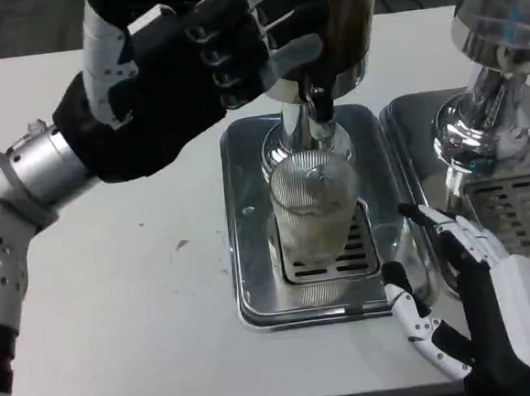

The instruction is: Grasp the cup under the faucet to collect the drink, then remove the cup.

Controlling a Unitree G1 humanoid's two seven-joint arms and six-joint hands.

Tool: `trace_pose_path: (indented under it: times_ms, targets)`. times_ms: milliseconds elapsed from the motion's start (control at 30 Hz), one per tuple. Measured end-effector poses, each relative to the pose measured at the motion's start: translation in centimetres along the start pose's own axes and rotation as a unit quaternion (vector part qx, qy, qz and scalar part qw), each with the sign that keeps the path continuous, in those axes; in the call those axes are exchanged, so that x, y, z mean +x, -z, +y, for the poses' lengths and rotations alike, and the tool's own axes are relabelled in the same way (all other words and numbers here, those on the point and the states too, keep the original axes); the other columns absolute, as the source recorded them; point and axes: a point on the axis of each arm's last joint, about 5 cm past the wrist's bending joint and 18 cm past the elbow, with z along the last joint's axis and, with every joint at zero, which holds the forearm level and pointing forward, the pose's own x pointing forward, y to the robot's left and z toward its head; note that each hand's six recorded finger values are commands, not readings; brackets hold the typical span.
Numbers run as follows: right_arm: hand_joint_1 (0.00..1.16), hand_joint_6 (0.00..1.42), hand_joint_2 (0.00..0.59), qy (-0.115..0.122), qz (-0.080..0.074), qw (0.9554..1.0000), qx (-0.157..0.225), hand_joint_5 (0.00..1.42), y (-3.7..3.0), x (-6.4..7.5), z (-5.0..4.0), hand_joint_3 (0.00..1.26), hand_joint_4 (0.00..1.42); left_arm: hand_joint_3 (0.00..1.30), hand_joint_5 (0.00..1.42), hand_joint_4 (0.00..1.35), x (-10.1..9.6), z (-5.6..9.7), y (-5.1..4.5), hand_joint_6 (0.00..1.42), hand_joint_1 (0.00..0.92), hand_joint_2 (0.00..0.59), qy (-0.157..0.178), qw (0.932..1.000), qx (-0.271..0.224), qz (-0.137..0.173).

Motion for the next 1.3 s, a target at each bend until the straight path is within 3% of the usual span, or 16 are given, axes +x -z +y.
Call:
trace_pose_path:
  times_ms: [300, 467, 733, 1300]
  targets:
    - [0.38, 0.10, 0.429, 0.006, 0.005, 1.0000, 0.005, 0.16, -0.08, -0.1, 0.33, 0.27, 0.25, 0.01, 0.00, 0.00, 1.4, 0.1, 1.46, 0.00, 0.000, 0.024, -0.018, 0.9991, 0.032, 0.024]
    - [0.37, 0.10, 0.434, 0.007, 0.006, 0.9999, 0.006, 0.16, -0.09, -0.2, 0.36, 0.28, 0.25, 0.01, 0.00, 0.00, 1.9, -0.1, 2.73, 0.00, 0.000, 0.024, -0.023, 0.9981, 0.033, 0.047]
    - [0.36, 0.10, 0.437, 0.009, 0.008, 0.9999, 0.008, 0.16, -0.12, -0.3, 0.41, 0.29, 0.25, 0.00, 0.00, 0.00, 2.1, -0.2, 3.86, 0.00, 0.000, 0.023, -0.026, 0.9967, 0.040, 0.066]
    - [0.36, 0.10, 0.437, 0.008, 0.015, 0.9998, 0.008, 0.16, -0.04, -0.6, 0.41, 0.30, 0.25, 0.00, 0.00, 0.00, 2.9, -0.2, 4.05, 0.00, 0.000, 0.022, -0.012, 0.9868, 0.138, 0.084]
